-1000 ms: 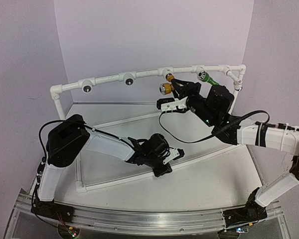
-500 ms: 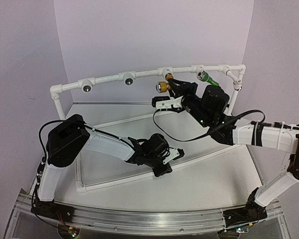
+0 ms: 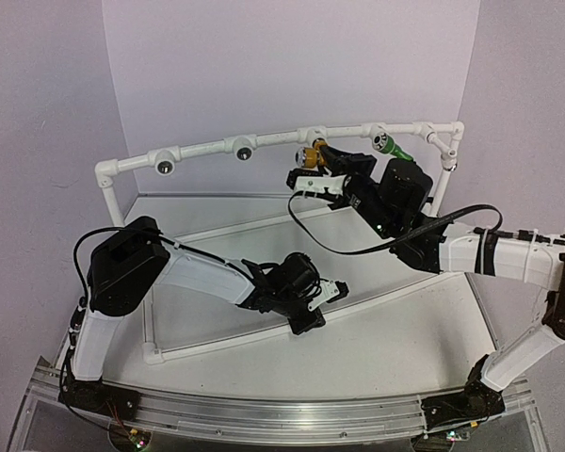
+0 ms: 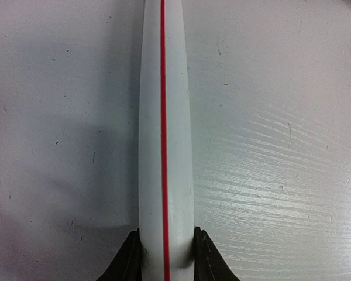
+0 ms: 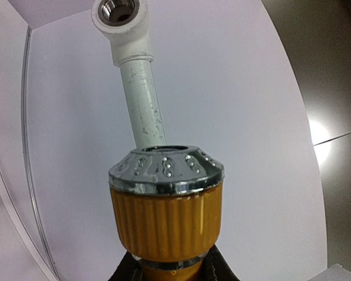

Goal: Install the water faucets
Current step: Screw the water faucet onto the adaptor.

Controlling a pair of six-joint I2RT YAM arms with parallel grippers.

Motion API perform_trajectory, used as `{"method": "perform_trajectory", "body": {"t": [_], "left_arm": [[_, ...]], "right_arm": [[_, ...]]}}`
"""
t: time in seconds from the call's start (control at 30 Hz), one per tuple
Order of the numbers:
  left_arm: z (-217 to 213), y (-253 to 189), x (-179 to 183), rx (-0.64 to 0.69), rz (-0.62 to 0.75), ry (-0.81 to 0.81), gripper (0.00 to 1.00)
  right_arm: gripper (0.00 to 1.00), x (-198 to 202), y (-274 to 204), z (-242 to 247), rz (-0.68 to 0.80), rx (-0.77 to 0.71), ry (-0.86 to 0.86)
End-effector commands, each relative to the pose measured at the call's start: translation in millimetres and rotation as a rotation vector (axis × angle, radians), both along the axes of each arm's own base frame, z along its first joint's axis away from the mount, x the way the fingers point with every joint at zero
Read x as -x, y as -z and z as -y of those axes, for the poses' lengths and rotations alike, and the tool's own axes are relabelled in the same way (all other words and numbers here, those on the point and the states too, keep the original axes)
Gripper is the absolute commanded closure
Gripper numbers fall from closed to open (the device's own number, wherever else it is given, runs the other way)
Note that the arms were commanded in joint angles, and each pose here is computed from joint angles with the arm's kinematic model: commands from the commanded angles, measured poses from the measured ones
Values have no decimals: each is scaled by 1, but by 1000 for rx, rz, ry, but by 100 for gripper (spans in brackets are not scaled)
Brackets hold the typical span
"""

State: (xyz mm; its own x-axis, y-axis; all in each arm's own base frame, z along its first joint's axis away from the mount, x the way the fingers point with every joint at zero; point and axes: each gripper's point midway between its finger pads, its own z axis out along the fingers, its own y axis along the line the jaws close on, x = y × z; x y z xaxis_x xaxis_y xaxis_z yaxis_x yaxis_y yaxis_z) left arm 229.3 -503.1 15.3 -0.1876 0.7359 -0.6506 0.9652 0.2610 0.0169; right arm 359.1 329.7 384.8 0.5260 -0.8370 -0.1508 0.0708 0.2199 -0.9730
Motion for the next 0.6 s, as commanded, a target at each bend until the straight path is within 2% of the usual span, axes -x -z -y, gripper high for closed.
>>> {"method": "perform_trajectory", "body": {"t": [0.0, 0.57], "left_arm": [[-29, 50, 36, -187, -51, 128, 100], [-24, 52, 44, -188, -69, 151, 100]], "right_arm": [[100, -13, -31, 27, 20, -150, 84], [100, -14, -40, 39, 2, -309, 92]]}}
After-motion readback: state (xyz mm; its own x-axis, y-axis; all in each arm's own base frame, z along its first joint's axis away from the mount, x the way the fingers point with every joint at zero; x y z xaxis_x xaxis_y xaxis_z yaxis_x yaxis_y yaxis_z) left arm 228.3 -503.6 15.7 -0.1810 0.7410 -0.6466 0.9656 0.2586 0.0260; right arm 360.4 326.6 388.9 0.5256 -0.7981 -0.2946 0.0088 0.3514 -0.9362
